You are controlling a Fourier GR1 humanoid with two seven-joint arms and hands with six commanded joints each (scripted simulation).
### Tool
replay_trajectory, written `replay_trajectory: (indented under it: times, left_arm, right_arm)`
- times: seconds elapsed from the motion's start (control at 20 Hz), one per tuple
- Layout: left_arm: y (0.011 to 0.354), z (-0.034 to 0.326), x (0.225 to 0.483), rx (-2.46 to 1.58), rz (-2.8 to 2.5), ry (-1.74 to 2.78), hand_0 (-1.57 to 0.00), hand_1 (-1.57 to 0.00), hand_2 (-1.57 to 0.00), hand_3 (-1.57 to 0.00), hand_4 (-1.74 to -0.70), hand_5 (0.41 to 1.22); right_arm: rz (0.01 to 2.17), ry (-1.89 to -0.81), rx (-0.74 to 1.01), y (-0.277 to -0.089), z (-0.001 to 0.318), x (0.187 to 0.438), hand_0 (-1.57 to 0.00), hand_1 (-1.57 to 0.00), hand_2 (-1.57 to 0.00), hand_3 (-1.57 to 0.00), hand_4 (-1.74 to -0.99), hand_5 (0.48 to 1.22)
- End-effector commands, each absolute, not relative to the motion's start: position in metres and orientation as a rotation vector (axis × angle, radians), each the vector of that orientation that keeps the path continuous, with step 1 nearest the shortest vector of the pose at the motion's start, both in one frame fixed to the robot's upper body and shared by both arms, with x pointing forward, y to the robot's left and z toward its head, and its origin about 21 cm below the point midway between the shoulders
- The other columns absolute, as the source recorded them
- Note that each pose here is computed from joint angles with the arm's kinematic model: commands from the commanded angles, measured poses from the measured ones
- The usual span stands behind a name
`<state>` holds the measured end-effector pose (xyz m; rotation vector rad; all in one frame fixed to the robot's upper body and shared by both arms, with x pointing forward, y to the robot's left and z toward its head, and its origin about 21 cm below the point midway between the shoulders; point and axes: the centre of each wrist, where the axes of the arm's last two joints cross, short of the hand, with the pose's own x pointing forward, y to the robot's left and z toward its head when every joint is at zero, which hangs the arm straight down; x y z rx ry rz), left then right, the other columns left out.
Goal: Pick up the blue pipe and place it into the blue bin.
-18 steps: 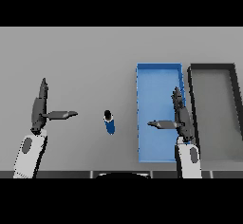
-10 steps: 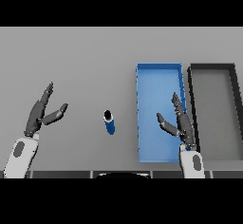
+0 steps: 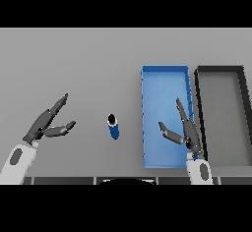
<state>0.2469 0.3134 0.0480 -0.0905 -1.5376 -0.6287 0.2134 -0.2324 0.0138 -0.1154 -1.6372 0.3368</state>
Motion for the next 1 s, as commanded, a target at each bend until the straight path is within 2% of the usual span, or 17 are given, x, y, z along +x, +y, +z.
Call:
replay_trajectory:
  times: [0.0,0.25,0.35,0.6,0.95]
  left_arm:
    - [0.310,0.046,0.243,-0.125,-0.668,-1.532,0.00,0.00,0.00,0.00,-1.10,0.567]
    - [0.274,0.039,0.228,-0.282,-0.775,-1.476,0.00,0.00,0.00,0.00,-1.16,0.497]
    - [0.259,0.033,0.220,-0.291,-0.806,-1.483,0.00,0.00,0.00,0.00,-1.18,0.484]
    - [0.227,0.017,0.222,-0.305,-0.834,-1.470,0.00,0.00,0.00,0.00,-1.19,0.463]
    - [0.188,-0.007,0.241,-0.378,-0.794,-1.413,0.00,0.00,0.00,0.00,-1.19,0.469]
  right_arm:
    - [0.343,-1.650,-0.113,-0.236,0.016,0.214,0.00,0.00,0.00,0.00,-1.193,0.605]
    - [0.346,-1.642,-0.101,-0.238,0.012,0.212,0.00,0.00,0.00,0.00,-1.208,0.612]
    - [0.348,-1.632,-0.096,-0.232,0.011,0.212,0.00,0.00,0.00,0.00,-1.212,0.613]
    - [0.334,-1.649,-0.092,-0.230,0.014,0.207,0.00,0.00,0.00,0.00,-1.228,0.621]
    - [0.332,-1.646,-0.117,-0.236,0.014,0.202,0.00,0.00,0.00,0.00,-1.212,0.610]
